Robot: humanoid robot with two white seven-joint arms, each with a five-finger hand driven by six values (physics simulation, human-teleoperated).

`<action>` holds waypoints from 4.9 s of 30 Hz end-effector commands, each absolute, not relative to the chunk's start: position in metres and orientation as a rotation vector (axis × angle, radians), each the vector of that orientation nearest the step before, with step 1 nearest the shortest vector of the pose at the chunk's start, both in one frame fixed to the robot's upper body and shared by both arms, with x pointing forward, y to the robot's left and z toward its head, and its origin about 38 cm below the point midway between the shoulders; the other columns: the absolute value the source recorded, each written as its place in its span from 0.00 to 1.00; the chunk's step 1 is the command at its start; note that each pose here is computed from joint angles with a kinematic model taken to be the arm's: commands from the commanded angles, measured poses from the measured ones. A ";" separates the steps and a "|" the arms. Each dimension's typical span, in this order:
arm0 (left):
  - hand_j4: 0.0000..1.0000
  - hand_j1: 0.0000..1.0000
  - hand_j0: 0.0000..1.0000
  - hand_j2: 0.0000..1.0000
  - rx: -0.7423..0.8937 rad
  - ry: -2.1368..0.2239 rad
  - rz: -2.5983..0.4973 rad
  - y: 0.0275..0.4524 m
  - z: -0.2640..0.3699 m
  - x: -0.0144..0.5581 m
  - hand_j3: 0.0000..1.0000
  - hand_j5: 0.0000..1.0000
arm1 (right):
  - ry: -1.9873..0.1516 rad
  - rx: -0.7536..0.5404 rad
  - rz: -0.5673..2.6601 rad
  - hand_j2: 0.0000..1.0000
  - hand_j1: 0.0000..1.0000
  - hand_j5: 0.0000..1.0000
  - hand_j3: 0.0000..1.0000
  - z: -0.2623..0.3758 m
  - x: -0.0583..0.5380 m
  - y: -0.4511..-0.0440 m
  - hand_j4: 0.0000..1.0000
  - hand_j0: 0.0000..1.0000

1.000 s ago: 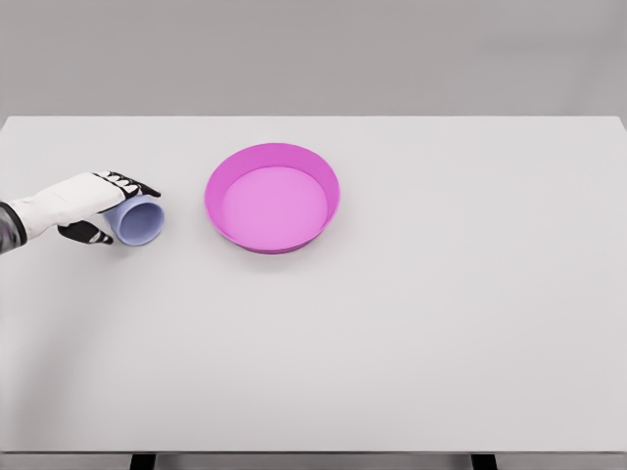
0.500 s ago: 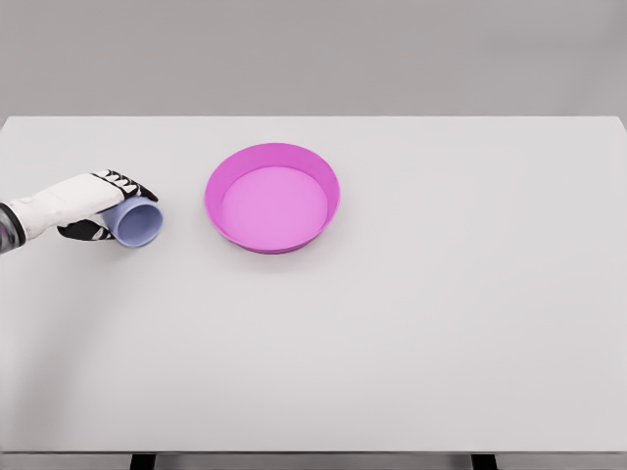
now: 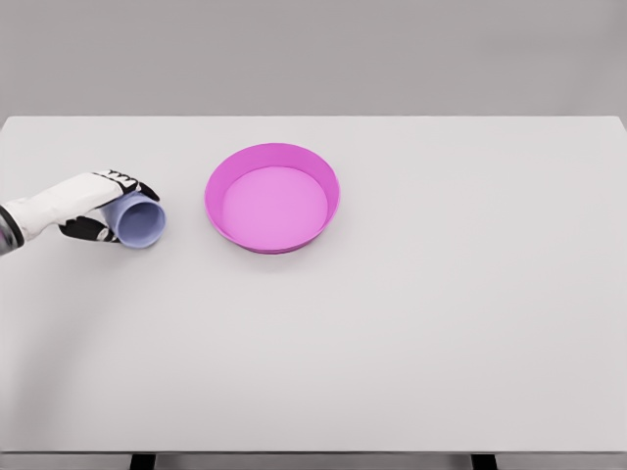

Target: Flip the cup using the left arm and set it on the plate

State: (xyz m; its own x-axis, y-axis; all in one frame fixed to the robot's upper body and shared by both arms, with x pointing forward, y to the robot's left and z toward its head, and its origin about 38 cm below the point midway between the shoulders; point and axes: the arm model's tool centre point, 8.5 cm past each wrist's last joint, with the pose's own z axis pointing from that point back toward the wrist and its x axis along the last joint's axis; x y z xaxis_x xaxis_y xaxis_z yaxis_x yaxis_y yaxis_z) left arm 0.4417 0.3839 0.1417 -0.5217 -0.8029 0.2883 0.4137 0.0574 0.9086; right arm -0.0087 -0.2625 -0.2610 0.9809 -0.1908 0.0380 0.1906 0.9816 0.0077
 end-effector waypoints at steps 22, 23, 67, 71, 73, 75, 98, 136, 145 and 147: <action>0.63 0.63 0.63 0.63 0.217 -1.475 -1.612 0.352 0.153 0.452 0.63 0.63 | -0.037 0.004 -0.192 1.00 1.00 1.00 1.00 -0.261 -0.009 -0.262 1.00 1.00; 0.63 0.63 0.63 0.63 0.221 -1.485 -1.607 0.352 0.158 0.454 0.63 0.63 | -0.037 0.004 -0.192 1.00 1.00 1.00 1.00 -0.261 -0.009 -0.262 1.00 1.00; 0.61 0.61 0.61 0.61 0.011 -1.723 -1.503 0.298 0.192 0.453 0.61 0.61 | -0.039 0.004 -0.192 1.00 1.00 1.00 1.00 -0.261 -0.009 -0.262 1.00 1.00; 0.61 0.61 0.61 0.61 -0.033 -1.747 -1.534 0.280 0.194 0.447 0.61 0.61 | -0.037 0.004 -0.192 1.00 1.00 1.00 1.00 -0.261 -0.009 -0.262 1.00 1.00; 0.61 0.61 0.61 0.61 -0.054 -1.746 -1.540 0.273 0.189 0.446 0.61 0.61 | -0.039 0.004 -0.192 1.00 1.00 1.00 1.00 -0.261 -0.009 -0.262 1.00 1.00; 0.61 0.61 0.61 0.61 -0.062 -1.740 -1.546 0.271 0.187 0.445 0.61 0.61 | -0.039 0.004 -0.192 1.00 1.00 1.00 1.00 -0.261 -0.009 -0.262 1.00 1.00; 0.64 0.64 0.64 0.64 -0.146 -1.758 -1.603 0.223 0.187 0.460 0.64 0.64 | -0.037 0.004 -0.192 1.00 1.00 1.00 1.00 -0.261 -0.009 -0.262 1.00 1.00; 0.77 0.77 0.77 0.77 -0.136 -1.630 -1.620 0.200 0.162 0.497 0.77 0.77 | -0.039 0.004 -0.192 1.00 1.00 1.00 1.00 -0.261 -0.009 -0.262 1.00 1.00; 0.95 0.95 0.95 0.95 -0.133 -1.627 -1.617 0.201 0.161 0.498 0.95 0.95 | -0.039 0.004 -0.192 1.00 1.00 1.00 1.00 -0.261 -0.009 -0.262 1.00 1.00; 0.97 0.97 0.97 0.97 -0.134 -1.628 -1.617 0.200 0.161 0.498 0.97 0.97 | -0.037 0.004 -0.192 1.00 1.00 1.00 1.00 -0.261 -0.009 -0.262 1.00 1.00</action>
State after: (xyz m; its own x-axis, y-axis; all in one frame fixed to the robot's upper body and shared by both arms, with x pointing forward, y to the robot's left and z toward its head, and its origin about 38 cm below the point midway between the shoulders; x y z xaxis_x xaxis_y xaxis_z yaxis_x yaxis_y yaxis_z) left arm 0.4971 0.2007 0.1604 -0.6624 -0.4595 0.5916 0.5926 0.1617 0.7891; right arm -0.0087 -0.2625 -0.2610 0.9809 -0.1908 0.0377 0.1906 0.9816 0.0077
